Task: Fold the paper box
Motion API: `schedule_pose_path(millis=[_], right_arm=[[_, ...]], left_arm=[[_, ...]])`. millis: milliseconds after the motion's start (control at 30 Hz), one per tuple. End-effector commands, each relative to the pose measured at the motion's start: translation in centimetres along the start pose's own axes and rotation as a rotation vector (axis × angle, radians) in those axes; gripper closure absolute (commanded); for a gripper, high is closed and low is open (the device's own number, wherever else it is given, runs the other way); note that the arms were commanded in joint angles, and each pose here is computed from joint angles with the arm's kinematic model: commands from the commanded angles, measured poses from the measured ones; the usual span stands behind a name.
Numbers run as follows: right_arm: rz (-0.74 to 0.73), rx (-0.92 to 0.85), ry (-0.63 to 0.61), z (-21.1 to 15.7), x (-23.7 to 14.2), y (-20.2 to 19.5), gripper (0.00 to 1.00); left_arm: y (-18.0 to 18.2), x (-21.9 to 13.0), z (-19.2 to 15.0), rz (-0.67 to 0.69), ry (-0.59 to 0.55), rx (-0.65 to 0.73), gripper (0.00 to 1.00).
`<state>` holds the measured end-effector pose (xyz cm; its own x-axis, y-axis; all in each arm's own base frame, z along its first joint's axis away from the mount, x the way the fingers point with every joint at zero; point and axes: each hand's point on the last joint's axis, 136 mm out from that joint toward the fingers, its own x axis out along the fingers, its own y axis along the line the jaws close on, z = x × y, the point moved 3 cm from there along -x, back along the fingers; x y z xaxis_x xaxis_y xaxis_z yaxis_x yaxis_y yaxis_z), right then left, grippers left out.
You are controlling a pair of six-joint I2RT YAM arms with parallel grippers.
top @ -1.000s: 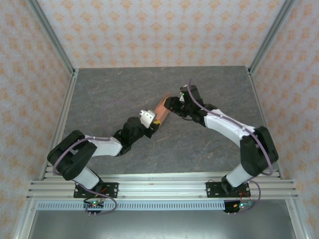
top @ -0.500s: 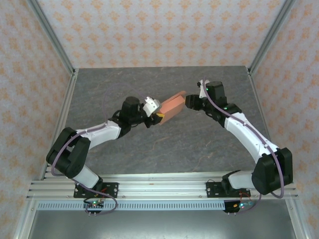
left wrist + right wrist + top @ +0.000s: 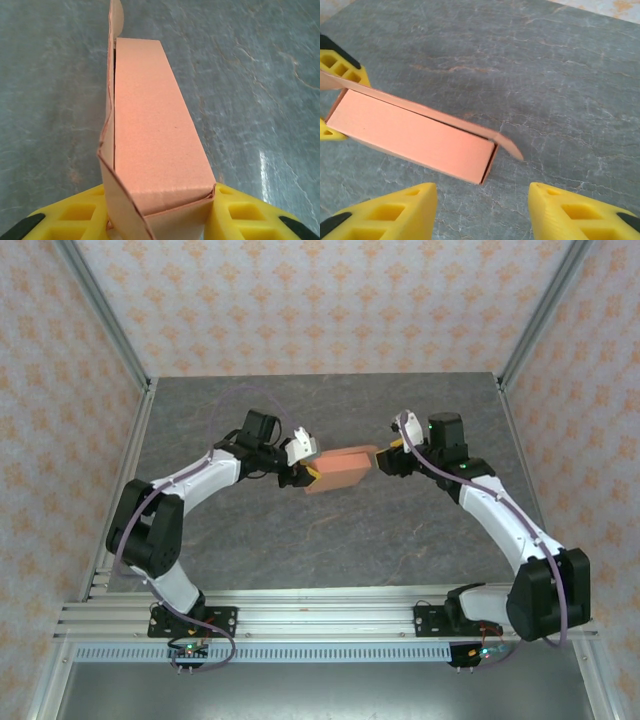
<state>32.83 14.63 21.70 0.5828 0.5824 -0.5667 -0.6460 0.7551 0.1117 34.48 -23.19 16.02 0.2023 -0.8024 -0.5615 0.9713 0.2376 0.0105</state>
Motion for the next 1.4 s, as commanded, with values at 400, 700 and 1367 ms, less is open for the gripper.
schedule_pose_path(millis=[400,700,1367], right_arm=[[0.114,-0.167,0.150,-1.1,2.9,-0.5,0.52],[0.127,-0.180,0.234,-2.2,4.6,-1.4,0.58],[0.078,0.001,0.275,-0.9,5.0,-1.5,0.96]], left_arm=[[-0.4,0.0,-0.8,-0.125,0.015,0.005,0.72],[-0.3,0.1,-0.8,-0.125,0.014,0.004,0.72],[0.7,0.4,-1.3,-0.082,0.047,-0.014,0.72]])
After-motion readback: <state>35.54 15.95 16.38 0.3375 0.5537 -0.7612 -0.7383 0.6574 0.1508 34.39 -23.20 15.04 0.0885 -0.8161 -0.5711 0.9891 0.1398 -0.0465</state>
